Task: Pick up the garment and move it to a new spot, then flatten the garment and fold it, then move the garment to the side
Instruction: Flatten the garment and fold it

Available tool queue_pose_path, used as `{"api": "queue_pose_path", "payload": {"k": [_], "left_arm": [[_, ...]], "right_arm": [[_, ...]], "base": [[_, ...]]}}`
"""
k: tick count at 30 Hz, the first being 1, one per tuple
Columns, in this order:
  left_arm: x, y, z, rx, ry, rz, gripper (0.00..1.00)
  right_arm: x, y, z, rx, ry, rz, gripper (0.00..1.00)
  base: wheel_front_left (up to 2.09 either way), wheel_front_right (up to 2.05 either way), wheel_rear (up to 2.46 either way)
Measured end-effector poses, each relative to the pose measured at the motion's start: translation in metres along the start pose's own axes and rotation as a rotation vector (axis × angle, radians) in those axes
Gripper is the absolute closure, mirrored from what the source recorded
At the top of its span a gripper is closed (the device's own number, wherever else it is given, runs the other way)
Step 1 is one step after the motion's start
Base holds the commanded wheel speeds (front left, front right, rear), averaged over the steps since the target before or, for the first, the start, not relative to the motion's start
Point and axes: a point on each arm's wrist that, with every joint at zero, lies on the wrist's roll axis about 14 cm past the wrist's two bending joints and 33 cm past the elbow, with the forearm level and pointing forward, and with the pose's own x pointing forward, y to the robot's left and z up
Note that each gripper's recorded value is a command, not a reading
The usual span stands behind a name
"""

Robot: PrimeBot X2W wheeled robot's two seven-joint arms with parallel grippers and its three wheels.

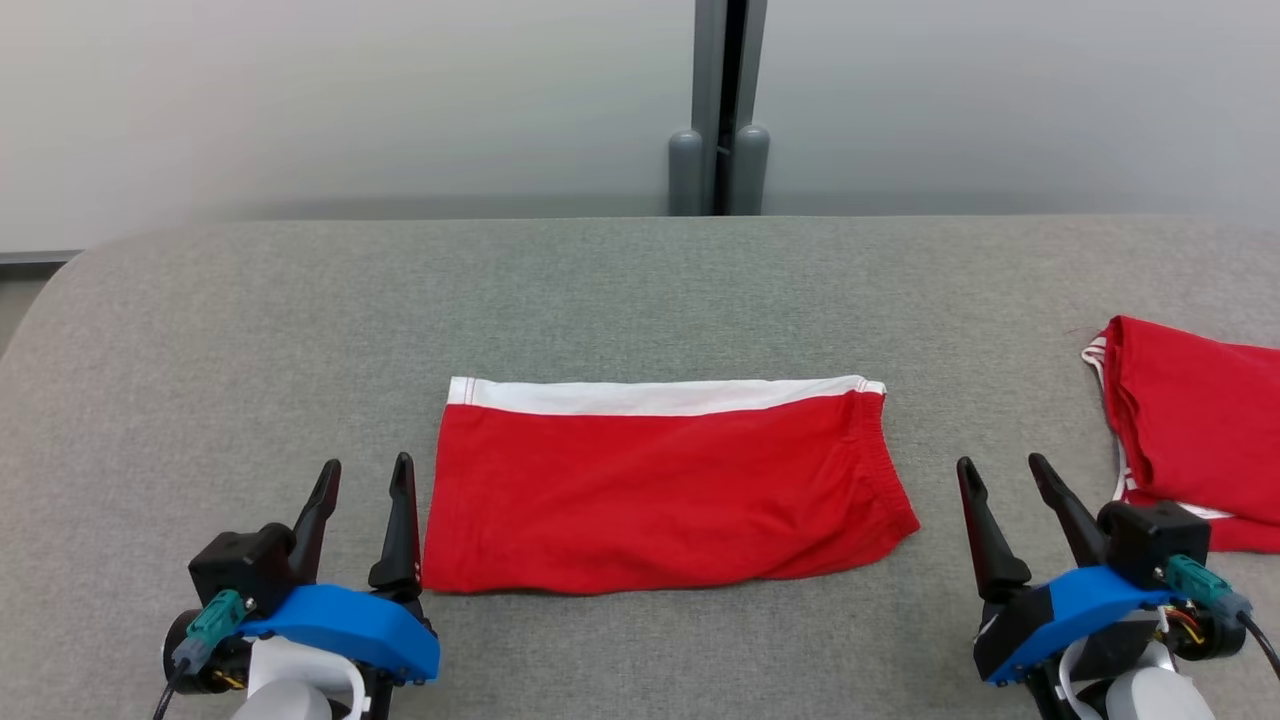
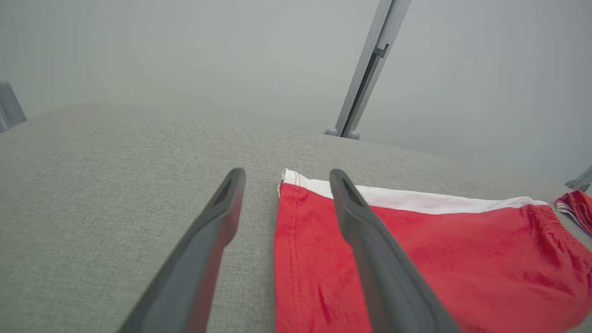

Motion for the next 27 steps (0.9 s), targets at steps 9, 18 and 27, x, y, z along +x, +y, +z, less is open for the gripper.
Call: {"api": "queue_pose_path", "payload": {"k": [9,18,27], "left_arm": [[-0.014,0.019,0.009,-0.002,-0.046,0.071,0.00],[-0.022,0.031,0.006,-0.016,-0.050,0.120,0.00],[-0.019,0.030,-0.002,-0.021,-0.031,0.118,0.00]], "right_arm": [[0.036,0.027,-0.026,0.004,0.136,0.075,0.00],[0.043,0.031,-0.088,-0.044,0.443,0.082,0.05],[0.045,0.035,-0.089,0.054,0.437,0.084,1.00]], "base": [[0.00,0.00,0.00],[0.00,0.00,0.00],[0.00,0.00,0.00]]}}
